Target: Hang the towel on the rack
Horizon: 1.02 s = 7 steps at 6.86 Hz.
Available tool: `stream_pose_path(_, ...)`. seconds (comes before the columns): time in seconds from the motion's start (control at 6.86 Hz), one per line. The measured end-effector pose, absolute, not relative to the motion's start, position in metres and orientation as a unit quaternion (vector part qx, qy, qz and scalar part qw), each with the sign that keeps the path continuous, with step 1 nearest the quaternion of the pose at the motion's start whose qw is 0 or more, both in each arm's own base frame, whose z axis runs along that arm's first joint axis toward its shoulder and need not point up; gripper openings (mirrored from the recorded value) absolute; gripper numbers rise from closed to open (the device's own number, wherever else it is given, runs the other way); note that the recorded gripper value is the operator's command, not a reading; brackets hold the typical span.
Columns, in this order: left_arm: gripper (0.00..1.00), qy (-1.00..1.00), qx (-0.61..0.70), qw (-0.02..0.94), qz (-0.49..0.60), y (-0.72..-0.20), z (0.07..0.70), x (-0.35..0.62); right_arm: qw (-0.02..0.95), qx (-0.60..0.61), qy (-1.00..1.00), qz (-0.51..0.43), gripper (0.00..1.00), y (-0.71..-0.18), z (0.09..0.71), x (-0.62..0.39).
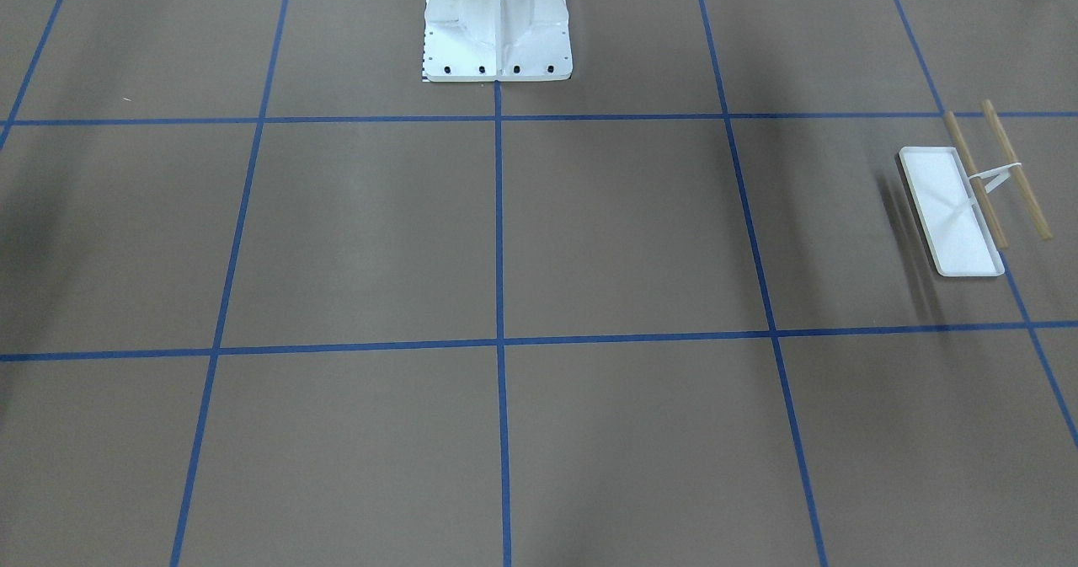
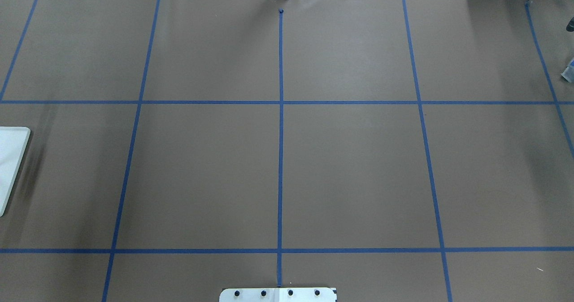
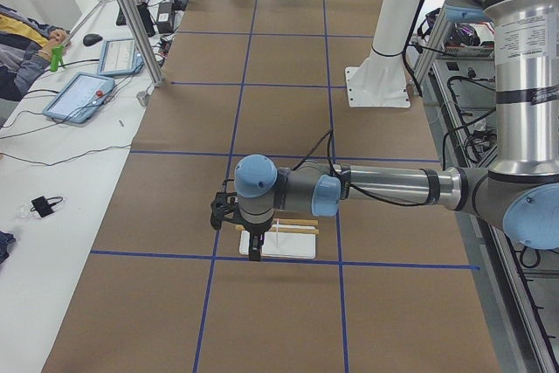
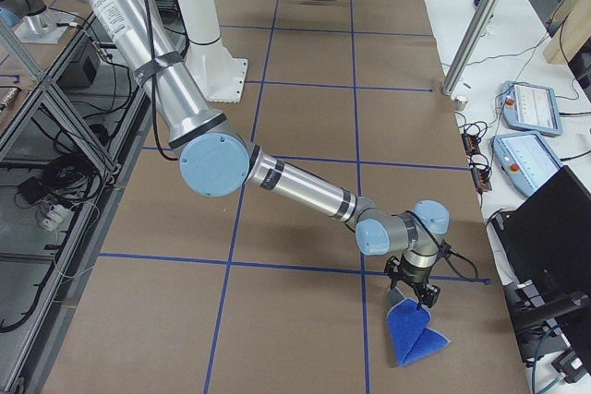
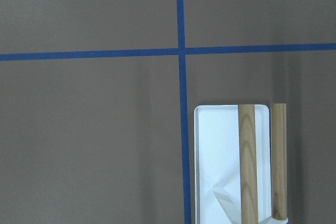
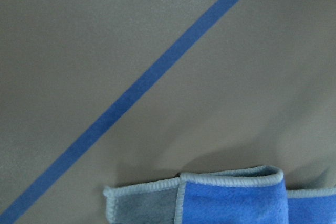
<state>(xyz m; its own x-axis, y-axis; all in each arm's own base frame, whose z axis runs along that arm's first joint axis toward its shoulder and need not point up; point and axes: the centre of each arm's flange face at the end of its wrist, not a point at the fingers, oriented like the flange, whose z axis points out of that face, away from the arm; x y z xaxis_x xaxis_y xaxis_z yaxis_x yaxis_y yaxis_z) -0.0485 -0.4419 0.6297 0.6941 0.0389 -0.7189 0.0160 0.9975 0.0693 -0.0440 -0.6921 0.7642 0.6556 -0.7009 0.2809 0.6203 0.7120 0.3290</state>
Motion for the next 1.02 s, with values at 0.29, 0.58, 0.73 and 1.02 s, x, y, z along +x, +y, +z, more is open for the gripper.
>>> stream_pose_path(0.29, 0.98, 0.391, 0.035, 0.92, 0.006, -0.442, 0.63, -0.049, 0.902, 0.099, -0.197, -0.372, 0.87, -0.684, 0.772, -0.051)
stream_pose_path(0.58, 0.98, 0.391, 0.035, 0.92, 0.006, -0.442, 0.63, -0.049, 0.9, 0.092, -0.198, -0.376, 0.83, -0.674, 0.783, -0.054)
stream_pose_path(0.73, 0.98, 0.391, 0.035, 0.92, 0.006, -0.442, 0.63, -0.049, 0.899, 0.09, -0.198, -0.38, 0.73, -0.671, 0.785, -0.058)
stream_pose_path(1.02, 0.98, 0.391, 0.035, 0.92, 0.006, -0.442, 0.629, -0.049, 0.894, 0.089, -0.194, -0.393, 0.36, -0.668, 0.789, -0.063)
